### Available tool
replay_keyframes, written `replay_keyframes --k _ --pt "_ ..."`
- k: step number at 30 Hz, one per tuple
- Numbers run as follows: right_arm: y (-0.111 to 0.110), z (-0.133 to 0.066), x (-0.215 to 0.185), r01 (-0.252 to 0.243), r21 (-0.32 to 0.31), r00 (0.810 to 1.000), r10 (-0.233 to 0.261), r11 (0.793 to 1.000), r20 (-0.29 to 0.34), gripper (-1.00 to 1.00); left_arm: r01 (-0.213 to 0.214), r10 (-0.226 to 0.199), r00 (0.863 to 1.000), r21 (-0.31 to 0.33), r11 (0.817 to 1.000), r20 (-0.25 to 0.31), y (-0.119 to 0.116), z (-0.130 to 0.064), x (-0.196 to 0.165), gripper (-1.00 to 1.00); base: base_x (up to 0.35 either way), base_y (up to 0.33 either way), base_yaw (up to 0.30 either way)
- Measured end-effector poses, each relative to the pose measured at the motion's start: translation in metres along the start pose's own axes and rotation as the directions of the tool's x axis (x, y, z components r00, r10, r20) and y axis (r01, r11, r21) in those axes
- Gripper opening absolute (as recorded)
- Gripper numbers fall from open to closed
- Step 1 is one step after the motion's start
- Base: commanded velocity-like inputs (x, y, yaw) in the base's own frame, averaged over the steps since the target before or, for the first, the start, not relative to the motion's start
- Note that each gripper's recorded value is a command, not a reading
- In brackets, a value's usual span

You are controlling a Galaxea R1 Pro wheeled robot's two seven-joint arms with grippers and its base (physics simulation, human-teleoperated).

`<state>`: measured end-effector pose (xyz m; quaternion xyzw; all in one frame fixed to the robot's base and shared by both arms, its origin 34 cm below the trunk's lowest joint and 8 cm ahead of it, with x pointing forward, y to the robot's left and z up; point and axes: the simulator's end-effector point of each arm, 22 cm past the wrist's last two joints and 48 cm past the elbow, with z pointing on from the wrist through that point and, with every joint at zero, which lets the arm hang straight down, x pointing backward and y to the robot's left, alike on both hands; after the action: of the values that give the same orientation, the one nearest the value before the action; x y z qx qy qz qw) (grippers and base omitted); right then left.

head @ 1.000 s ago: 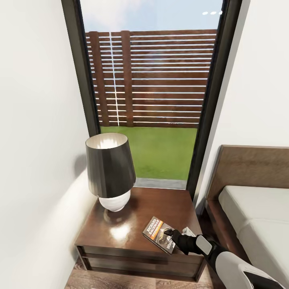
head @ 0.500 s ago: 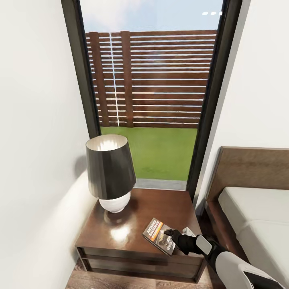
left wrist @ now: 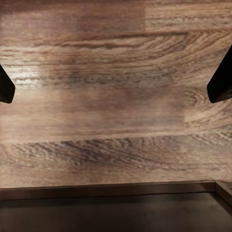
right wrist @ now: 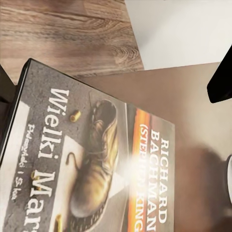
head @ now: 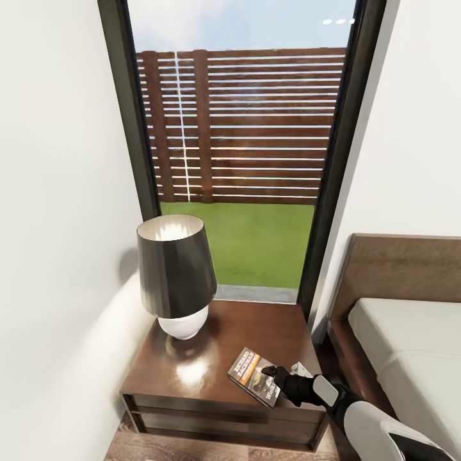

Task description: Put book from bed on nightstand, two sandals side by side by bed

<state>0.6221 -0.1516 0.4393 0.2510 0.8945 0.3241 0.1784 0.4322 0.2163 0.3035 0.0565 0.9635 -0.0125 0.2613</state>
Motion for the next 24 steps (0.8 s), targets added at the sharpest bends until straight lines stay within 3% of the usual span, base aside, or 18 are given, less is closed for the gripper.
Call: replay_keyframes --k 24 --pt "0.034 -0.029 -0.014 -0.001 0.0 1.0 0.001 1.0 0.0 1.0 0.0 0.0 1.0 0.0 1.0 -0.001 0.001 -0.035 -0.031 1.0 0.0 0.0 0.0"
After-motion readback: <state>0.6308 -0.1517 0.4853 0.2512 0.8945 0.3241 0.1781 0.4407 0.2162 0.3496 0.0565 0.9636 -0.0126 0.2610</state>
